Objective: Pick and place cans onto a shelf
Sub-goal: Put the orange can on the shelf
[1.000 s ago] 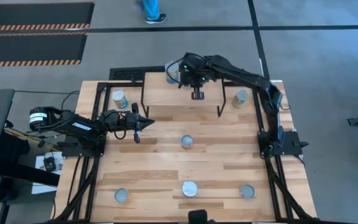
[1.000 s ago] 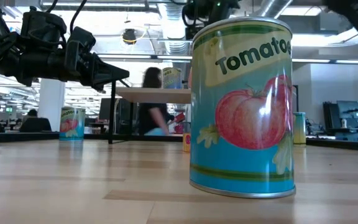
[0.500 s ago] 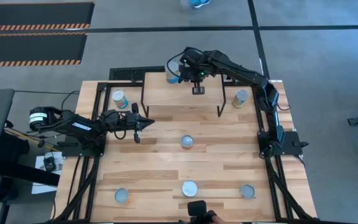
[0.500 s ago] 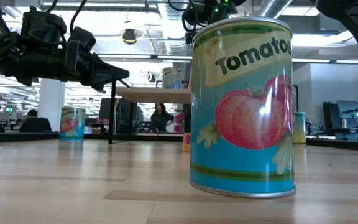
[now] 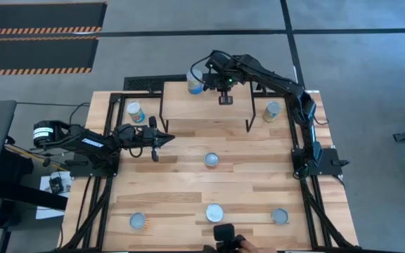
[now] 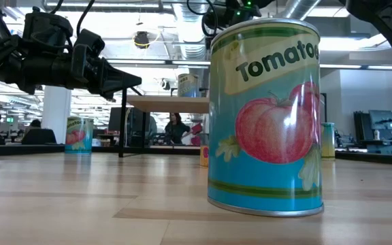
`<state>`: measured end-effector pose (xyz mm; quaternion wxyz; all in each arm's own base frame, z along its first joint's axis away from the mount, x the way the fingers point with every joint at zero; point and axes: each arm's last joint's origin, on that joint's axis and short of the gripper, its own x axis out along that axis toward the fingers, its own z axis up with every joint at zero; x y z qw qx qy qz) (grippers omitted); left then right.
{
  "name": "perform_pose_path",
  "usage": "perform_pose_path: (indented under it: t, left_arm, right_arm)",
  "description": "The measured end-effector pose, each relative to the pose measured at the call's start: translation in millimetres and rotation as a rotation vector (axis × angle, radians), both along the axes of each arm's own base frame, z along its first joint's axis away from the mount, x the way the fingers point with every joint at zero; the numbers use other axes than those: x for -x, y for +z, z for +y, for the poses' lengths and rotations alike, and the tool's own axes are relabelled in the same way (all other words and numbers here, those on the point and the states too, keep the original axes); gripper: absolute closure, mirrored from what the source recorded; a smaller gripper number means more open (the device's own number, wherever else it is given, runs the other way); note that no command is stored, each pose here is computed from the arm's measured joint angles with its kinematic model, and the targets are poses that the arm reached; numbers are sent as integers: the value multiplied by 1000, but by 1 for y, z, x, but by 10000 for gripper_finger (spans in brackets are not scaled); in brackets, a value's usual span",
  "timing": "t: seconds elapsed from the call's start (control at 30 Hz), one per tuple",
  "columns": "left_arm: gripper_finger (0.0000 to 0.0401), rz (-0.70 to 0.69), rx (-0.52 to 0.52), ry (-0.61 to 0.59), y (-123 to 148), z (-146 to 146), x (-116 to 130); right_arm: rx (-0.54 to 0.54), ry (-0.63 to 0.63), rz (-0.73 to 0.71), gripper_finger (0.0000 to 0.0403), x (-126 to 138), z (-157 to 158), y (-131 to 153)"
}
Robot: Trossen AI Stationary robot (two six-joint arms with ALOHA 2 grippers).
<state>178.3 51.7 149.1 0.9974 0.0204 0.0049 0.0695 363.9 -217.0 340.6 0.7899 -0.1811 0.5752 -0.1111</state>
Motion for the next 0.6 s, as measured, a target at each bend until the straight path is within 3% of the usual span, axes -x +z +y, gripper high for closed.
perform_pose_path:
  t: [0.6]
  left_arm:
    - [401,-1,1,-7,0,0,0]
  right_arm:
    - [-11,17,-6,357,-1,0,-1]
